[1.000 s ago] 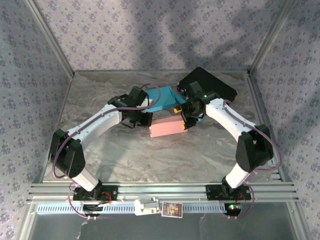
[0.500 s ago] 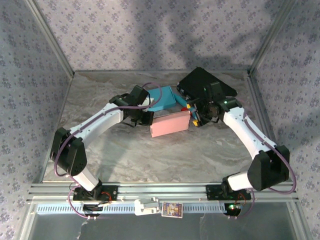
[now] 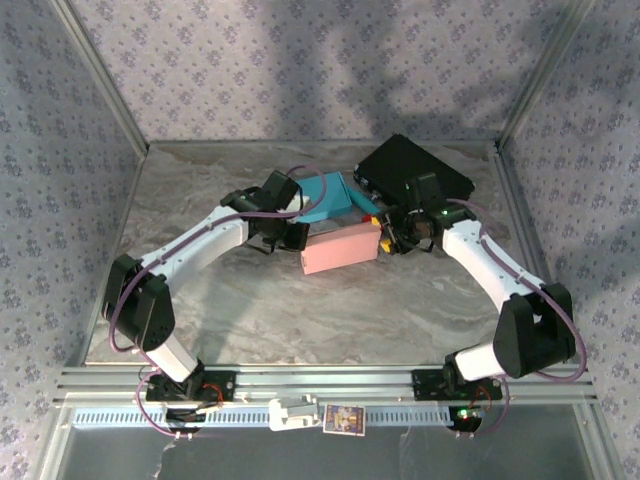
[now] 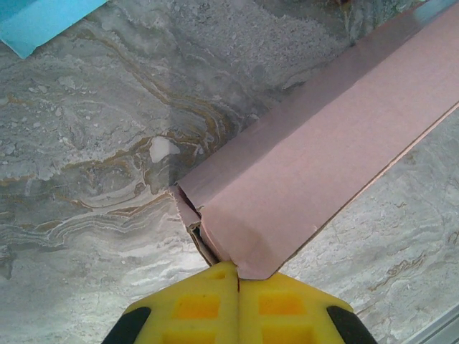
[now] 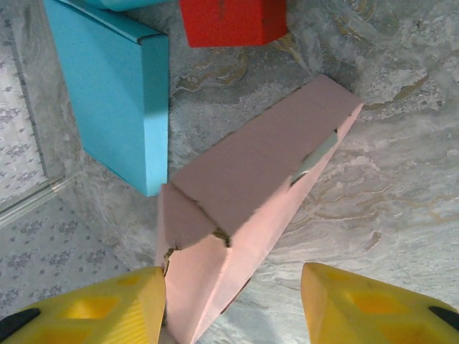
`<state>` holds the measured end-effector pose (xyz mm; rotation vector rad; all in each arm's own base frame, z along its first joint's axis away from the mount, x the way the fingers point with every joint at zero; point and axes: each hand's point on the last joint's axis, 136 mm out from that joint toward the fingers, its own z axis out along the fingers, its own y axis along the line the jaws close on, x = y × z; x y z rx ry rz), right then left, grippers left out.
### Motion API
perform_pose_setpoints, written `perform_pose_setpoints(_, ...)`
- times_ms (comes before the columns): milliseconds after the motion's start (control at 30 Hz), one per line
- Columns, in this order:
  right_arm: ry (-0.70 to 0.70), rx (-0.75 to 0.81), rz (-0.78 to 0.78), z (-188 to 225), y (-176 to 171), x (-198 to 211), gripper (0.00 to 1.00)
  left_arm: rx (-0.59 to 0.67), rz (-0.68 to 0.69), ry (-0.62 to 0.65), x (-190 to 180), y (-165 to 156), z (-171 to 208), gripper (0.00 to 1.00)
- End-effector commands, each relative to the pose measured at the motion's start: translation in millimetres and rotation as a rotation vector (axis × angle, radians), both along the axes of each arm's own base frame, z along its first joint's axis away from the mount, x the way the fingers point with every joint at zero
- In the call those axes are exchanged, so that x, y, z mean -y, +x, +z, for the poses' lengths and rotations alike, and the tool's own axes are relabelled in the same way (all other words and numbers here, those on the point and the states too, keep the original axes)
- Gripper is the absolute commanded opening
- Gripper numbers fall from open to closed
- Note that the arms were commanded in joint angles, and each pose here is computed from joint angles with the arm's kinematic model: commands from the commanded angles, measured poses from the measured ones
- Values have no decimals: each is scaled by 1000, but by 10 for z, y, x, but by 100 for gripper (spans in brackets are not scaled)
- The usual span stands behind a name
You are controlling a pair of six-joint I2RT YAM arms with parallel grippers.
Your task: Fold the paper box
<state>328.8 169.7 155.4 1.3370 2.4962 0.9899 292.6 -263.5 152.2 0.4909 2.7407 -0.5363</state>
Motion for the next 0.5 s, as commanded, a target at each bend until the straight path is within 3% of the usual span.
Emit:
perform_pose_setpoints(0, -10, -35, 8, -154, -49, -31, 53, -64, -22, 71, -63, -129, -166, 0)
perform_pose_setpoints(267, -37, -69, 10, -271, -97, -4, 41, -54, -25, 60, -46, -140, -112, 0)
perform_pose_setpoints(467, -32, -11, 17, -82, -7, -37, 46, -46, -45, 78, -43, -157, -117, 0)
